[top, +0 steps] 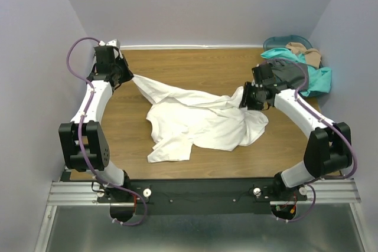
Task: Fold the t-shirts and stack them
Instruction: Flatten the tshirt out
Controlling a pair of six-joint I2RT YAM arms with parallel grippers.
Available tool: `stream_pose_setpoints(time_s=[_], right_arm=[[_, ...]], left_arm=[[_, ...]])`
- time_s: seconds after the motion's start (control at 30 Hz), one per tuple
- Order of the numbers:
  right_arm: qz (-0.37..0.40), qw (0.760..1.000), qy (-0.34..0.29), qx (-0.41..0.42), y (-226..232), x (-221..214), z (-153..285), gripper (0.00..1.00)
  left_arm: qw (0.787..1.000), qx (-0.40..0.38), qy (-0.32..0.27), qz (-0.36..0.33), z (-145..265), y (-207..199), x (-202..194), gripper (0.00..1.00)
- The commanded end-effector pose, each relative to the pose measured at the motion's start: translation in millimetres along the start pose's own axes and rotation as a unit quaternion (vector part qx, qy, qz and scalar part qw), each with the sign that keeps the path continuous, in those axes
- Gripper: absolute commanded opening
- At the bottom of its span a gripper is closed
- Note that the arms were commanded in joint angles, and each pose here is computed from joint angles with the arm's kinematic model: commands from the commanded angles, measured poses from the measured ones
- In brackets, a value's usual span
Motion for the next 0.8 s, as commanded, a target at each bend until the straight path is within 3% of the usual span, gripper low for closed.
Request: stream_pose_setpoints(time_s=[0.0, 0.4, 0.77], right_arm=[[-0.001, 0.997, -0.083, -0.002, 24.0, 51.4, 22.0, 0.53], [0.016, 0.993, -0.116, -0.02, 46.3, 139.2, -79.4, 0.57], [0.022, 0.994, -0.103, -0.037, 38.0, 153.0, -131.0, 0.55]], left_arm=[[1.0, -0.006, -0.003, -0.011, 9.8, 0.5, -1.9, 0.0], [1.0, -0.025, -0.006, -0.008, 15.2, -5.7, -5.4, 0.0], [0.999, -0.033, 0.0, -0.003, 17.2, -8.1, -15.5, 0.0]])
Point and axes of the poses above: each gripper's point midway between its finger pads, its own z axis back along the fingers, its own y axis along the line the jaws close on, x = y × z, the point moved 4 cm from there along z, back along the fingers, and after that the axes turned 15 degrees about -z, right-handed, at the moved point
